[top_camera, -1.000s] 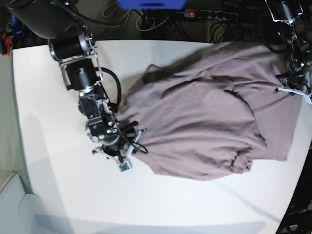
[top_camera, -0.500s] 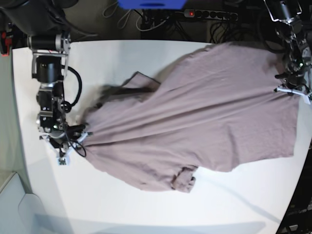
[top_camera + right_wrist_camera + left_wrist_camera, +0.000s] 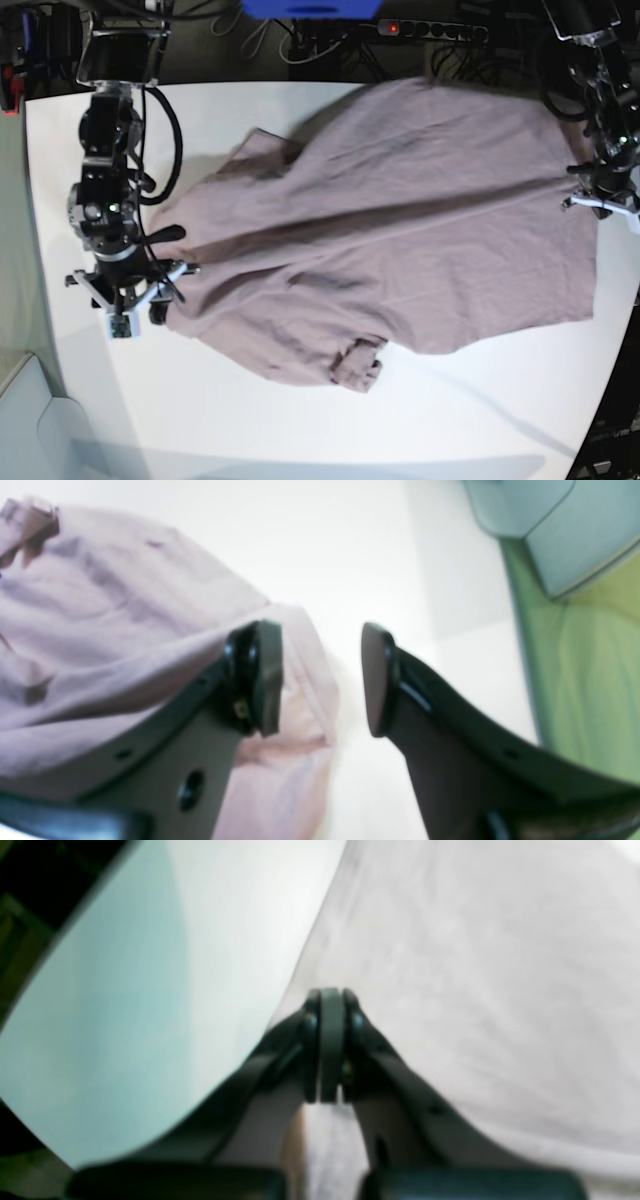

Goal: Layout the t-shirt on the table in an organized manner, then fold the t-shirt properly
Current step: 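Grasp the shirt edge near the right gripper and pull it outward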

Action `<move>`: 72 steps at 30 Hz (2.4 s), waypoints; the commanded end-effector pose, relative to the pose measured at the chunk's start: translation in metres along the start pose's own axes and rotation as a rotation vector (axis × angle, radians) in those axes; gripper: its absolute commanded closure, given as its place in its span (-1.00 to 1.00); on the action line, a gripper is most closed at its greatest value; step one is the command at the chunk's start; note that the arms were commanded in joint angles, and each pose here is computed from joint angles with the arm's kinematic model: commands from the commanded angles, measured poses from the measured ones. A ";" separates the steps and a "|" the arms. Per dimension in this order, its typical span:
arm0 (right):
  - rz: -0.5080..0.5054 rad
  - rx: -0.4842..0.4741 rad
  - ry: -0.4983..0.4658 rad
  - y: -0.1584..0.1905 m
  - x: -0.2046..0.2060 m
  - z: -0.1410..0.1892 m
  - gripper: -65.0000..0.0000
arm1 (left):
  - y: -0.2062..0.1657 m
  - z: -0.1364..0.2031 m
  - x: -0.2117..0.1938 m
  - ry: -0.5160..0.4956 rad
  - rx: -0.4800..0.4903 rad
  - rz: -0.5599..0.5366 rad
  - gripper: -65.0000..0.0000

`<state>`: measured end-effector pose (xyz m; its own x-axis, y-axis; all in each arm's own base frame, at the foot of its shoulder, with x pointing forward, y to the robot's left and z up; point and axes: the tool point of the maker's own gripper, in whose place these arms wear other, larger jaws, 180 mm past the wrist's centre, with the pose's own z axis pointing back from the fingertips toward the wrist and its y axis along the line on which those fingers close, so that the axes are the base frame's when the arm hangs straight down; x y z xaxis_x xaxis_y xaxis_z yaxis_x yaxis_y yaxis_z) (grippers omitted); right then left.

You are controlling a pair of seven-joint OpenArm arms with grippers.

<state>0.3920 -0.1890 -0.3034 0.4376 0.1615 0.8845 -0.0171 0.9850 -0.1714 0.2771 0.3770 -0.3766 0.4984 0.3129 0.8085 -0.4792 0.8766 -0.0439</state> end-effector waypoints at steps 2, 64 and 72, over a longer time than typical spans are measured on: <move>0.006 -0.015 -0.037 -0.007 0.014 0.000 0.20 | -0.006 0.002 0.016 -0.050 -0.009 0.012 0.98; -0.014 0.356 0.339 0.158 -0.118 0.134 -0.18 | -0.016 -0.035 -0.004 0.053 -0.019 -0.012 0.99; 0.007 0.387 0.375 0.169 -0.133 0.130 -0.19 | -0.015 -0.035 -0.004 0.052 -0.018 -0.011 0.99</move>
<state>0.2062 -0.0388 -0.4026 0.7507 0.2173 0.6239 -0.3207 0.9455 0.0565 0.2984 0.3659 -0.4156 0.5734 0.3447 0.7432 -0.4627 0.8849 -0.0535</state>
